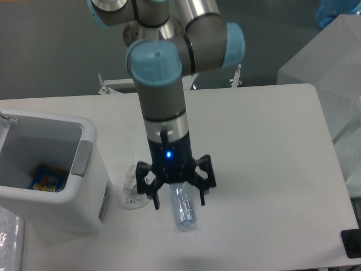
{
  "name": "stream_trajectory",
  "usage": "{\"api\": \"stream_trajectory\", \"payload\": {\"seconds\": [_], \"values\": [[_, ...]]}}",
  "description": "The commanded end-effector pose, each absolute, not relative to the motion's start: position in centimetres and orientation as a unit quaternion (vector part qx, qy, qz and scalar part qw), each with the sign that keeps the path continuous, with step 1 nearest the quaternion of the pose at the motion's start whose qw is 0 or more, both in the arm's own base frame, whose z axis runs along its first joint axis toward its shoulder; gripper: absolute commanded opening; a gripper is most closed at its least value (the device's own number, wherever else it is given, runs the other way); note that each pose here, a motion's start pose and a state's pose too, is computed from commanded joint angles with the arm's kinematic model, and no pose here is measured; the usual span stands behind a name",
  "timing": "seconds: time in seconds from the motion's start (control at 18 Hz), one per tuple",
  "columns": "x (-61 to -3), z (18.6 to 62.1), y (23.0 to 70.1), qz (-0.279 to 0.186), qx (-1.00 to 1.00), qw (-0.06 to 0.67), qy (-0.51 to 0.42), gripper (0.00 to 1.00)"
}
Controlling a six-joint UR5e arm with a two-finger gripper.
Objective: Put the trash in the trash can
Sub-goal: 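Close the gripper around the bottle's cap end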
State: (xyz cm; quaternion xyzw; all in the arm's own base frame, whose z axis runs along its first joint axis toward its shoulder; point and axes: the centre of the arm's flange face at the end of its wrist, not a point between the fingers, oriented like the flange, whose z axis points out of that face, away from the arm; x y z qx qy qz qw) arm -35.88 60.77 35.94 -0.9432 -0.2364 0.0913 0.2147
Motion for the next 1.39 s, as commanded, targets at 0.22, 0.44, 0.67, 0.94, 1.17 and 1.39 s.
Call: {"api": "stream_trajectory", "payload": {"seconds": [0.22, 0.44, 0.67, 0.94, 1.17, 1.39], "values": [[-37.8, 32.0, 60.5, 0.08, -0.946, 0.188, -0.252, 1.0], [-38.6, 28.6, 58.9, 0.065, -0.95, 0.154, -0.264, 1.0], [-39.0, 26.8, 58.2, 0.059, -0.95, 0.138, -0.272, 1.0], [-38.8, 23.4, 57.9, 0.048, -0.954, 0.111, -0.274, 1.0], [-38.8, 22.0, 58.0, 0.042, -0.955, 0.102, -0.275, 1.0], [-38.5, 20.8, 58.1, 0.038, -0.956, 0.094, -0.276, 1.0]]}}
